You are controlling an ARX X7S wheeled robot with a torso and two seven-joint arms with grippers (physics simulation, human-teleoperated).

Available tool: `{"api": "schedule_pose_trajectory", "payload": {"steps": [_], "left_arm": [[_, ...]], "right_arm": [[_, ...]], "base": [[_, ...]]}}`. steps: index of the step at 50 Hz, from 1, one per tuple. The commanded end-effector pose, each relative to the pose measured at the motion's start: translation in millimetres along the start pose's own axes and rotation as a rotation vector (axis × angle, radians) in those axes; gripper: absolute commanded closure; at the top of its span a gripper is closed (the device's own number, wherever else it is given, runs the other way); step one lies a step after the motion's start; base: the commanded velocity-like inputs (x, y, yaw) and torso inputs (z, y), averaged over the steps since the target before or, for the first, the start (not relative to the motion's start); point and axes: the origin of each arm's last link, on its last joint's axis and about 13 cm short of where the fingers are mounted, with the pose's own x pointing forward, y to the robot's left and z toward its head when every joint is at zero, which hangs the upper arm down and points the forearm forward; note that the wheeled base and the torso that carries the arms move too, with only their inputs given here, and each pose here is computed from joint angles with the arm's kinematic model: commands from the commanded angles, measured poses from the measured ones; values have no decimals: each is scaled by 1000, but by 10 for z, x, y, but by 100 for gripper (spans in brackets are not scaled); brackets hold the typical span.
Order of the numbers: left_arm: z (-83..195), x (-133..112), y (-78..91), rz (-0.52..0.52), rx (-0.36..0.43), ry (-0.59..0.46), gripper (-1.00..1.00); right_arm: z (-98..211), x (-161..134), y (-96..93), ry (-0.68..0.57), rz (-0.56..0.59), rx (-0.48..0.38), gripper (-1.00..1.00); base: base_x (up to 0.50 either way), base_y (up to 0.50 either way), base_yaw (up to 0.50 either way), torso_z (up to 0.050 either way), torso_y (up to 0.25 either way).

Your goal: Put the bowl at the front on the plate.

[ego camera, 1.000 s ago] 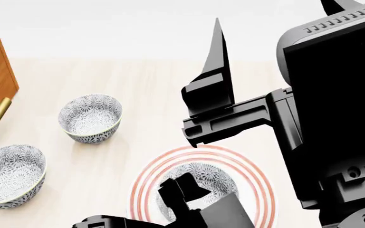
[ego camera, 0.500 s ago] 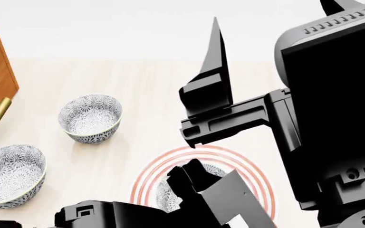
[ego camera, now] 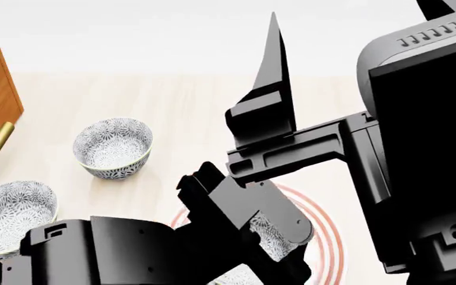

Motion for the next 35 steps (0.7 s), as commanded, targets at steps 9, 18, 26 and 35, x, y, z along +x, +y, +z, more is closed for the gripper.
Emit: {"api": "schedule_pose_trajectory", "payload": {"steps": [9, 18, 26, 35], "left_arm": [[-41, -66, 466, 182, -91, -37, -100], [-154, -74, 670, 253, -118, -42, -100], [-192, -131, 814, 320, -150, -64, -100], [-187, -228, 990, 437, -272, -161, -100]], "right_arm": [[54, -128, -31, -38, -28, -3, -100], [63, -161, -41, -42, -32, -5, -100], [46, -185, -42, -41, -38, -4, -100], [10, -218, -46, -33, -49, 1, -100]], "base": [[0, 0, 0, 0, 0], [0, 0, 0, 0, 0], [0, 0, 0, 0, 0], [0, 0, 0, 0, 0]]}}
